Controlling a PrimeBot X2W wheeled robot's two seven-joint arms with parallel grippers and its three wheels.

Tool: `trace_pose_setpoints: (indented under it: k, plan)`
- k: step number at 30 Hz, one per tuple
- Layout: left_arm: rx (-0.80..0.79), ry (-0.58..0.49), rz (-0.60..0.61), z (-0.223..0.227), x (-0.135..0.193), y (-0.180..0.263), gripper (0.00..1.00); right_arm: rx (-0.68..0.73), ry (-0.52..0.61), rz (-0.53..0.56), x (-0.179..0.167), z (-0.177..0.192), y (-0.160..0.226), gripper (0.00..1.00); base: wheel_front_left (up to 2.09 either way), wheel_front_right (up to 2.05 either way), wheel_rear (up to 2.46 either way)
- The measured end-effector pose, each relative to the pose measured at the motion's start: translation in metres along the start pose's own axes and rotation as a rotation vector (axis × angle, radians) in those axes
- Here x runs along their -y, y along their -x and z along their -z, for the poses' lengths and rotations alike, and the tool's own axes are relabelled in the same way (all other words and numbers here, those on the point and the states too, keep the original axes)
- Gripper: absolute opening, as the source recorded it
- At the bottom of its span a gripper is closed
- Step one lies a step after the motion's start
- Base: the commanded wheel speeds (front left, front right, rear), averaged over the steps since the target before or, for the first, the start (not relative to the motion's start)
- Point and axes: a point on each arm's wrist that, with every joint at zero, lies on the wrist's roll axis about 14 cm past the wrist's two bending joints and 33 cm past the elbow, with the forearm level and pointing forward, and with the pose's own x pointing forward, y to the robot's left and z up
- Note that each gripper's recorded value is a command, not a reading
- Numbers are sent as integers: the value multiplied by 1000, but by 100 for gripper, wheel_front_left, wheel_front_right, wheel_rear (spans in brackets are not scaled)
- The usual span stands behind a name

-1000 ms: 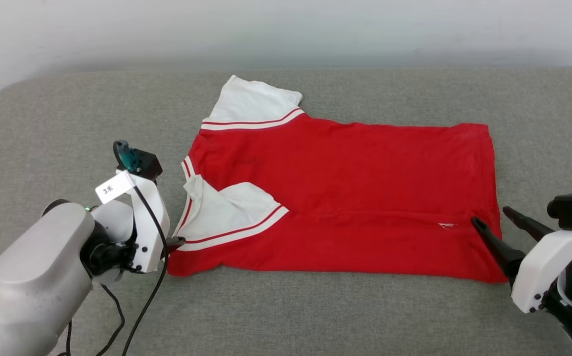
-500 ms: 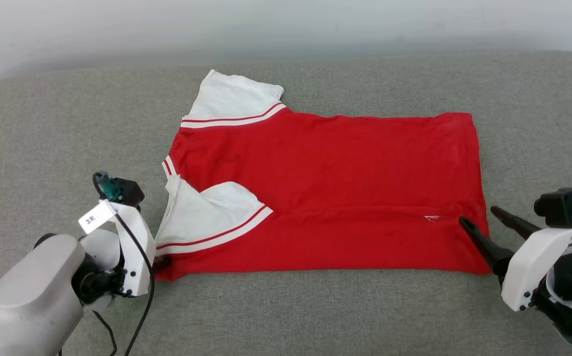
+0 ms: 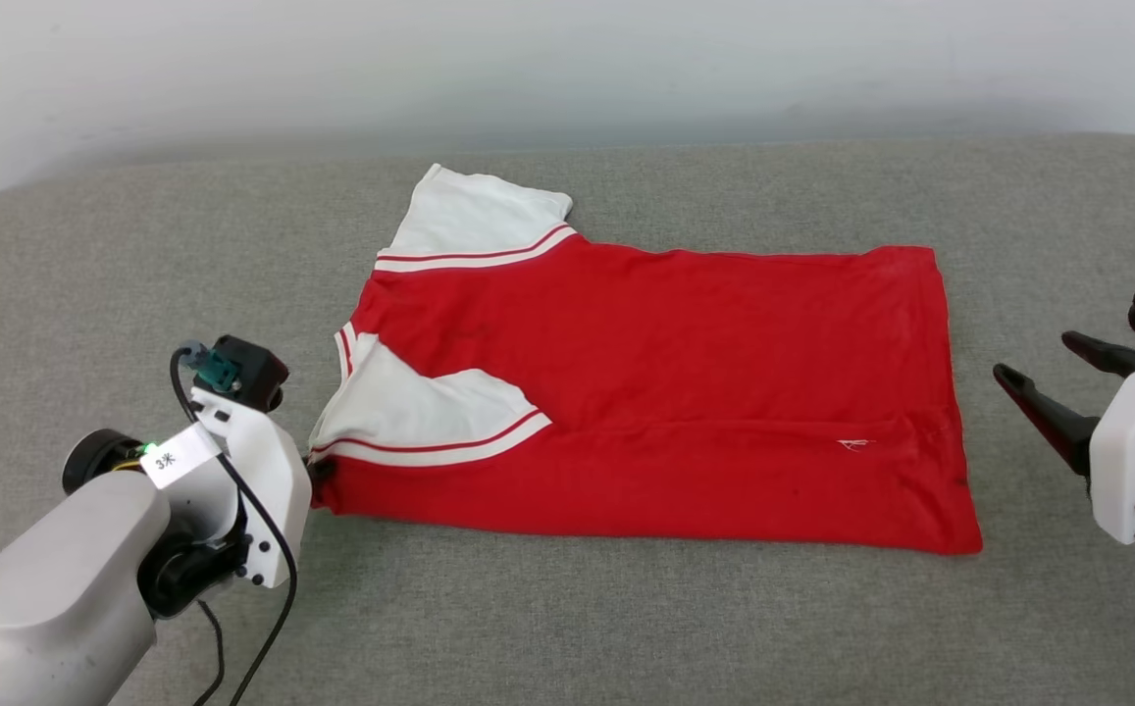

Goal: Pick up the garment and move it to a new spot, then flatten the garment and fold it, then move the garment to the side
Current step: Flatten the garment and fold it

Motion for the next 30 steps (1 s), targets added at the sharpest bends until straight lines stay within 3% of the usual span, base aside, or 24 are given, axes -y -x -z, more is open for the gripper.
trace_pose_setpoints:
  k: [3,13,29,30]
  plan:
    - [39,-18,-1,-9,4,2,0,-76,14,-10,2,5,0,100,0,0,0]
    - [71,-38,5,-14,11,2,0,-391,-39,-80,-14,72,-11,100,0,0,0]
    - [45,26,1,4,4,-11,0,-534,-145,-112,-43,144,-44,100,0,0,0]
    - [45,32,1,5,4,-11,0,-521,-153,-112,-43,143,-44,78,0,0,0]
